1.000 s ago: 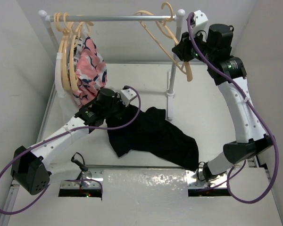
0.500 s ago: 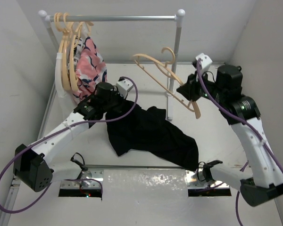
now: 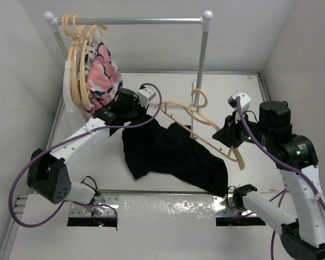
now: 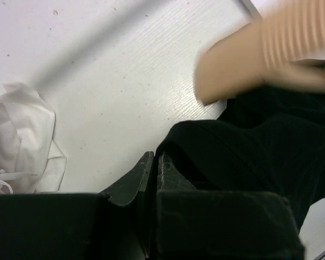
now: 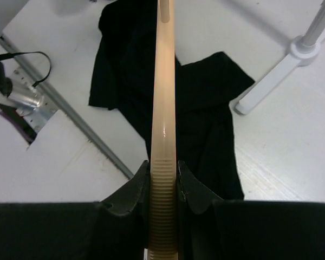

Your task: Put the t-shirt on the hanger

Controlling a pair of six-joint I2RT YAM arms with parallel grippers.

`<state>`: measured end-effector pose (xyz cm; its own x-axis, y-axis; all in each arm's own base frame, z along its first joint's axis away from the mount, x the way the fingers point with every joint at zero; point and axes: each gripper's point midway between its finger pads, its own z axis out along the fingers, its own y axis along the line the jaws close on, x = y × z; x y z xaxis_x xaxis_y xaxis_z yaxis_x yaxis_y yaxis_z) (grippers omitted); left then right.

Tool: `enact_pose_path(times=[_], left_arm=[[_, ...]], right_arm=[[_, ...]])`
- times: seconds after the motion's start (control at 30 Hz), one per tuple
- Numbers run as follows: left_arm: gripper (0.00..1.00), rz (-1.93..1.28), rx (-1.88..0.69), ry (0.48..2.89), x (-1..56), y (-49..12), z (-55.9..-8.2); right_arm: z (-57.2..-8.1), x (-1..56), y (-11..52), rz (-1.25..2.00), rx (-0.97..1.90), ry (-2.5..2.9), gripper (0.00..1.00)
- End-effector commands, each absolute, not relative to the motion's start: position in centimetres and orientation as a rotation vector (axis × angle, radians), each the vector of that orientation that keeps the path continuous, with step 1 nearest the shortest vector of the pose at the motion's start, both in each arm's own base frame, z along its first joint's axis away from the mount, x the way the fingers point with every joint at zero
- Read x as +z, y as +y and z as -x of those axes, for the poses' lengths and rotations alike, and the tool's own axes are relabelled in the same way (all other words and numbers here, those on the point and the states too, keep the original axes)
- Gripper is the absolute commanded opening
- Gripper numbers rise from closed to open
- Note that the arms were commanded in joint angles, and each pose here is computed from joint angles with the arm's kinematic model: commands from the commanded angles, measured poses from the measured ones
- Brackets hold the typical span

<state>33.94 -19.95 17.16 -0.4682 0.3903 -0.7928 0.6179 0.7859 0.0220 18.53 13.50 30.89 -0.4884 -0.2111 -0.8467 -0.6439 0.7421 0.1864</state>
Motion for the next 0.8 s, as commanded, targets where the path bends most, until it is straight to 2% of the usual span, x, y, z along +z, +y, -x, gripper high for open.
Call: enact_pose_path(times=[0.0, 0.13, 0.3, 0.6, 0.77], left_arm=[[0.0, -0.7, -0.371, 2.056, 20.9, -20.7, -35.1], [0.0, -0.701, -0.363, 2.09, 20.3, -20.5, -35.0], [0.0, -0.726, -0.394, 2.088, 20.4, -20.7, -34.3], [0.0, -0.801, -0.445, 2.06, 21.0, -21.1, -33.0], [0.0, -0.839, -0.455, 2.067, 20.2, -21.1, -32.2]], right_arm=[[-16.4, 31.9, 14.1, 0.648, 0.715, 2.049, 0.0], [-14.8, 30.4, 15.4, 0.655, 0.862, 2.097, 0.0], [-14.2, 31.6, 16.7, 0.686, 0.975, 2.039, 0.0], [-18.4, 28.7, 16.9, 0.616, 0.901, 2.089, 0.0], [-19.8, 28.5, 15.3, 0.629, 0.733, 2.132, 0.0]])
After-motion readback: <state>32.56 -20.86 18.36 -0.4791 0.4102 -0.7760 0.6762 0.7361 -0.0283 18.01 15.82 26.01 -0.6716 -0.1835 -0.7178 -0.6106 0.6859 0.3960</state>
